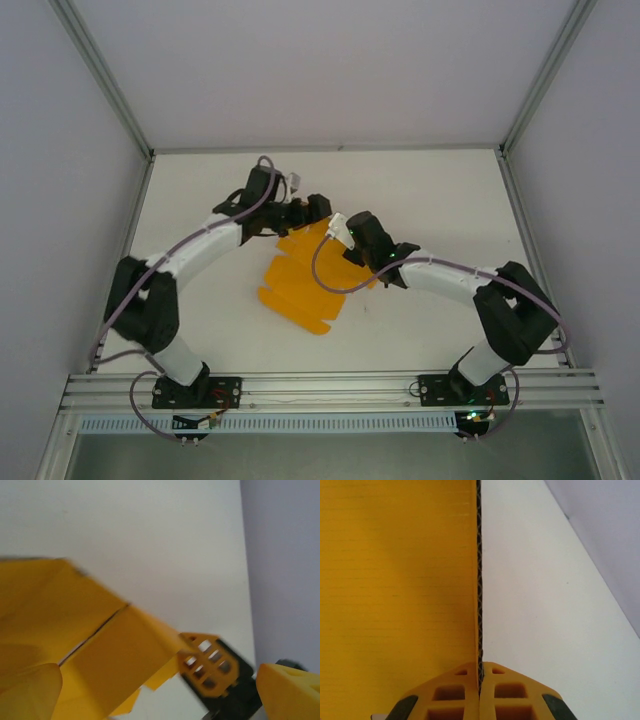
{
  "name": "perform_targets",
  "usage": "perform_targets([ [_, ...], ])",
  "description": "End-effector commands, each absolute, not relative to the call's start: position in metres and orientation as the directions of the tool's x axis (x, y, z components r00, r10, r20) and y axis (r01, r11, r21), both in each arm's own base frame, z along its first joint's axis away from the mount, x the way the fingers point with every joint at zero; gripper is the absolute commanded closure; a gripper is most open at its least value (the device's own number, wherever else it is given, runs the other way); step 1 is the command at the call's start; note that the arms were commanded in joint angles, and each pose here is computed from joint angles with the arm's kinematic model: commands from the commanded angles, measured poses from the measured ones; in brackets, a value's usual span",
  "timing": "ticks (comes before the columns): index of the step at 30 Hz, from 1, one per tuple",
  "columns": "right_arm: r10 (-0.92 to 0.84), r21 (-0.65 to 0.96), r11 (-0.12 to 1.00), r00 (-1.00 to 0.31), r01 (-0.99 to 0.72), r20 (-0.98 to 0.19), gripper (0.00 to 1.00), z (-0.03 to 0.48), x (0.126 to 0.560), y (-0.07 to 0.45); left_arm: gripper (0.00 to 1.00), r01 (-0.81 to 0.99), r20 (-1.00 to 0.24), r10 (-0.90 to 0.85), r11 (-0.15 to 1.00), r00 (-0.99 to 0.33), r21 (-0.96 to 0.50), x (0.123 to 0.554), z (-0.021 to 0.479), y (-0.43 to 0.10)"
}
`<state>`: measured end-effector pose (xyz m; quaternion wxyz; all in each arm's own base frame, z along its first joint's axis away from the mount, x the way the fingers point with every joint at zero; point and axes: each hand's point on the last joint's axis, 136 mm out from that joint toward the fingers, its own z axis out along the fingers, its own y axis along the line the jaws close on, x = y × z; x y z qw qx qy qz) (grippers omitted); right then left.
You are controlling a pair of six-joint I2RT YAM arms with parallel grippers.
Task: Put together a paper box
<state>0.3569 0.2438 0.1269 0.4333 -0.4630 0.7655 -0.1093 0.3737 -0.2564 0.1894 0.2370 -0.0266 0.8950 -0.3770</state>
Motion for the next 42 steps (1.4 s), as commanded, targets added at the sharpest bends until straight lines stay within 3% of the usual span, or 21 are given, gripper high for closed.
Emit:
perform_targets([
  [1, -0.799, -0.588, 0.561, -0.196, -0.583, -0.568, 1.0, 0.141, 0.358, 0.237, 0.0, 0.041, -0.465, -0.259, 0.839, -0.847, -0.542, 0.366, 0.176, -0.195],
  [7, -0.802, -0.573, 0.56, -0.216, -0.599, -0.557, 1.0, 0.144, 0.352, 0.232, 0.0, -0.177, -0.503, -0.34, 0.922, -0.795, -0.344, 0.36, 0.147, -0.11],
  [13, -0.797, -0.555, 0.563, -0.224, -0.613, -0.562, 1.0, 0.145, 0.352, 0.235, 0.0, -0.238, -0.487, -0.324, 0.943, -0.811, -0.232, 0.364, 0.117, -0.083],
  [20, -0.779, -0.526, 0.589, -0.256, -0.614, -0.573, 1.0, 0.144, 0.357, 0.239, 0.0, -0.164, -0.404, -0.282, 0.939, -0.87, -0.302, 0.362, 0.087, -0.108],
  [28, -0.763, -0.486, 0.597, -0.265, -0.638, -0.589, 1.0, 0.138, 0.354, 0.242, 0.0, -0.111, -0.39, -0.289, 0.901, -0.874, -0.42, 0.36, 0.082, -0.129],
  [33, -0.756, -0.477, 0.604, -0.27, -0.638, -0.596, 1.0, 0.137, 0.353, 0.242, 0.0, -0.008, -0.455, -0.269, 0.867, -0.849, -0.498, 0.374, 0.095, -0.149],
  [42, -0.746, -0.467, 0.606, -0.257, -0.643, -0.614, 1.0, 0.139, 0.355, 0.248, 0.01, 0.138, -0.505, -0.13, 0.878, -0.853, -0.458, 0.367, 0.095, -0.177],
])
